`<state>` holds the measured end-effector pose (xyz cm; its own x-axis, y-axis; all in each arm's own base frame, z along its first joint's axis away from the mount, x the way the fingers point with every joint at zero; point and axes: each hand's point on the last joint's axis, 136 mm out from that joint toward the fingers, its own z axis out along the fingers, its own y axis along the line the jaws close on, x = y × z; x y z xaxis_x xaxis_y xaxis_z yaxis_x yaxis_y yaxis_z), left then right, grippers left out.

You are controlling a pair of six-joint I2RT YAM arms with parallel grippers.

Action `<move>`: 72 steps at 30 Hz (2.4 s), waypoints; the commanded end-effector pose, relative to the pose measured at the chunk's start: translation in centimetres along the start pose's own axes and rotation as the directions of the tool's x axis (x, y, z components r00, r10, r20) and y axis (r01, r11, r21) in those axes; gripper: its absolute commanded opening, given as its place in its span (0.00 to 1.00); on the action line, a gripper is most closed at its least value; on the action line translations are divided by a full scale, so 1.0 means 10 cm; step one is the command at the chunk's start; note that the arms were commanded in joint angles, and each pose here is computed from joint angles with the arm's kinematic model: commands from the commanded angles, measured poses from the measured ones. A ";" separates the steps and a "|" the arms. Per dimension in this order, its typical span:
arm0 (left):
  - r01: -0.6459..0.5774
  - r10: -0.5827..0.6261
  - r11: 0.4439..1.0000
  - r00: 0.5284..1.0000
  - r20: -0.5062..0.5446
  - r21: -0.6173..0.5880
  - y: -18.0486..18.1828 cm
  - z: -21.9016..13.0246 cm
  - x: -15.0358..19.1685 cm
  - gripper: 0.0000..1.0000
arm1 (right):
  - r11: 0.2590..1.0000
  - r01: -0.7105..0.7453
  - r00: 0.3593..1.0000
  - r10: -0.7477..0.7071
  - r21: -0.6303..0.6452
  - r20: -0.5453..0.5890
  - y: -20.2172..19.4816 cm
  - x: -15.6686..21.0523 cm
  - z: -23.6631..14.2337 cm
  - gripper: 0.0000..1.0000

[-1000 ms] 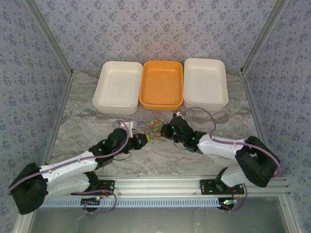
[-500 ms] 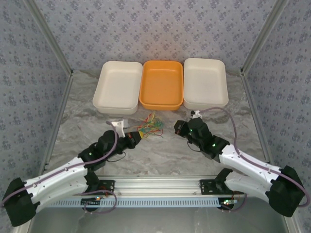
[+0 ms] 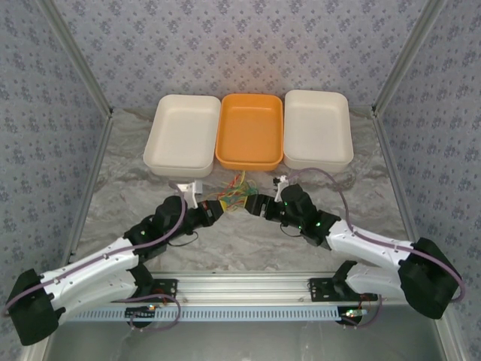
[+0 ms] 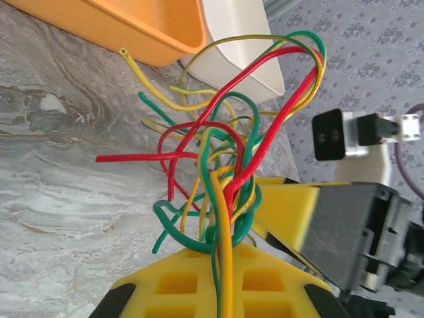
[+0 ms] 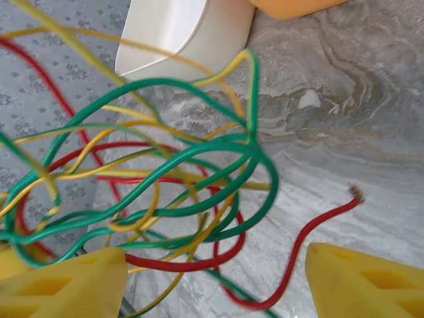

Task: Untangle the cables

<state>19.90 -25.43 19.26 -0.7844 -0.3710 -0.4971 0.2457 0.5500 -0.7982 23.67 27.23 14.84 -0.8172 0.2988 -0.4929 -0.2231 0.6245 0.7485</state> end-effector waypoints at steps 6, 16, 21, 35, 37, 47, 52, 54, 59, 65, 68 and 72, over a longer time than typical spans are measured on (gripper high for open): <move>0.066 -0.061 0.996 0.995 -0.083 0.060 -0.32 0.00 0.01 0.00 | 0.990 0.026 1.000 -0.024 -0.136 0.012 0.25 -0.21 0.02 0.71; 0.080 -0.072 0.994 0.992 -0.105 0.075 -0.37 0.01 0.03 0.00 | 0.991 0.002 1.000 0.001 -0.133 0.025 0.25 -0.29 0.06 0.15; 0.082 -0.080 0.995 0.995 -0.052 0.052 -0.26 -0.06 -0.01 0.00 | 1.000 0.004 0.988 -0.004 0.003 0.152 0.06 -0.51 -0.26 0.00; -0.092 0.062 0.977 0.986 -0.155 -0.191 0.13 -0.03 0.09 0.00 | 0.966 0.067 0.953 -0.136 0.249 0.270 0.00 -0.90 -0.97 0.00; -0.131 0.086 0.939 0.985 -0.153 -0.318 0.36 -0.07 0.05 0.00 | 0.941 0.062 0.945 -0.162 0.332 0.283 -0.06 -0.98 -1.10 0.00; -0.201 0.155 0.872 0.978 -0.139 -0.446 0.58 -0.15 -0.07 0.00 | 0.911 0.028 0.938 -0.166 0.411 0.305 -0.14 -1.12 -1.30 0.00; -0.179 0.151 0.884 0.984 -0.099 -0.432 0.53 -0.20 -0.14 0.00 | 0.894 -0.020 0.943 -0.132 0.449 0.306 -0.30 -1.09 -1.33 0.00; -0.149 0.131 0.894 0.989 -0.070 -0.423 0.52 -0.26 -0.19 0.00 | 0.892 -0.052 0.943 -0.104 0.449 0.317 -0.36 -1.10 -1.37 0.00; -0.084 0.106 0.915 0.994 0.035 -0.395 0.46 -0.56 -0.40 0.00 | 0.886 -0.114 0.938 -0.053 0.450 0.342 -0.48 -1.16 -1.49 0.00; -0.126 0.134 0.900 0.991 -0.010 -0.418 0.48 -0.60 -0.43 0.00 | 0.926 -0.078 0.940 -0.054 0.368 0.337 -0.27 -1.26 -1.45 0.00; -0.127 0.133 0.876 0.991 -0.020 -0.466 0.60 -0.54 -0.41 0.00 | 0.920 -0.077 0.951 -0.048 0.385 0.306 -0.28 -1.23 -1.36 0.00; -0.125 0.142 0.766 0.990 -0.024 -0.631 0.93 -0.67 -0.44 0.00 | 0.906 -0.095 0.944 -0.049 0.412 0.326 -0.34 -1.22 -1.45 0.00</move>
<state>21.55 -16.12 16.41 -0.7752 -0.2739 -0.5692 0.0028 0.8996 -0.4366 26.99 11.47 23.41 -0.6106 0.4707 -0.6368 0.0902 0.8403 0.5346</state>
